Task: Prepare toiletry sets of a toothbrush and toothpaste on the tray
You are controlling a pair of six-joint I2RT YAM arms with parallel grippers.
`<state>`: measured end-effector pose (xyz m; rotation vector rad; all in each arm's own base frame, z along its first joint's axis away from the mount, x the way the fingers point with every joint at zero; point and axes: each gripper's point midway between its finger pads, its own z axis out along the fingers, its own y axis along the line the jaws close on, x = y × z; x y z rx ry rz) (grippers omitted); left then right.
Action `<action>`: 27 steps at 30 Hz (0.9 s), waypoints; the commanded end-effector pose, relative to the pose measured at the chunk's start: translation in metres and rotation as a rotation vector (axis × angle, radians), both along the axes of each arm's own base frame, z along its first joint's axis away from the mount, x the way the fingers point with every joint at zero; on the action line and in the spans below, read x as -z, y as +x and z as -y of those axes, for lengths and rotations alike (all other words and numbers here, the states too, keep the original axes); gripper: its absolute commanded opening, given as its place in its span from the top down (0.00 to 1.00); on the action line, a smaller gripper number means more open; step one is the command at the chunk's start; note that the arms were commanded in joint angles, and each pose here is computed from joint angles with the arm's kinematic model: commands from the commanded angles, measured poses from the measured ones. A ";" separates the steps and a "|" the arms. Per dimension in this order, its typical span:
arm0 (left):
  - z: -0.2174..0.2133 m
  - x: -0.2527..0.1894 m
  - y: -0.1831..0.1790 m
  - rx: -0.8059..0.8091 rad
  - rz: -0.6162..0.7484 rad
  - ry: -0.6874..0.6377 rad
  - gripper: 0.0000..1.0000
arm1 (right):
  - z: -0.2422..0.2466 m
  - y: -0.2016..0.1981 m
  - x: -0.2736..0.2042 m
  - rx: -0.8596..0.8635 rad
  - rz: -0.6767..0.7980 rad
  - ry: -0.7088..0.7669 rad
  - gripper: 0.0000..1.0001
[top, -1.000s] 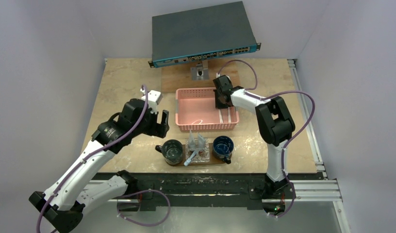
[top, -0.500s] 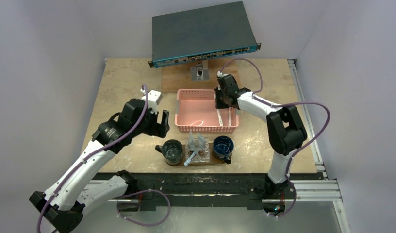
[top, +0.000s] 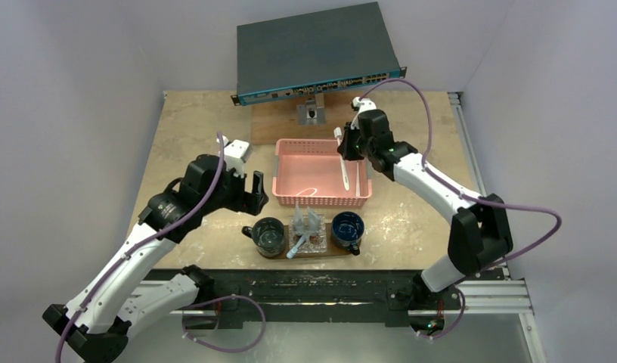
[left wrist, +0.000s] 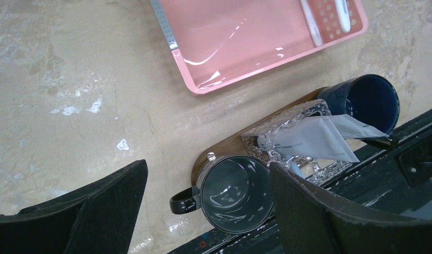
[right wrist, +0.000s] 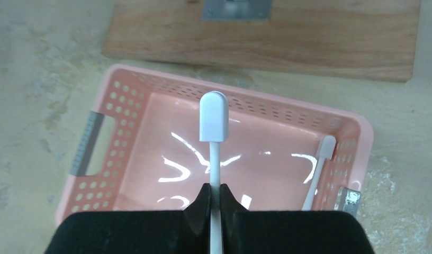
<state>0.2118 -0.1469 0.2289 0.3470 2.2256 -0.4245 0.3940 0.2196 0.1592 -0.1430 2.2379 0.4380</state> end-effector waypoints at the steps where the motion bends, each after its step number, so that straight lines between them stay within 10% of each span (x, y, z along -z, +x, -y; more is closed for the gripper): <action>1: 0.018 -0.026 -0.001 0.052 0.039 -0.119 0.15 | -0.009 -0.007 -0.063 -0.056 0.142 0.107 1.00; 27: 0.103 -0.120 -0.060 0.480 -0.026 -0.695 0.12 | -0.080 -0.138 -0.241 -0.493 0.357 0.727 1.00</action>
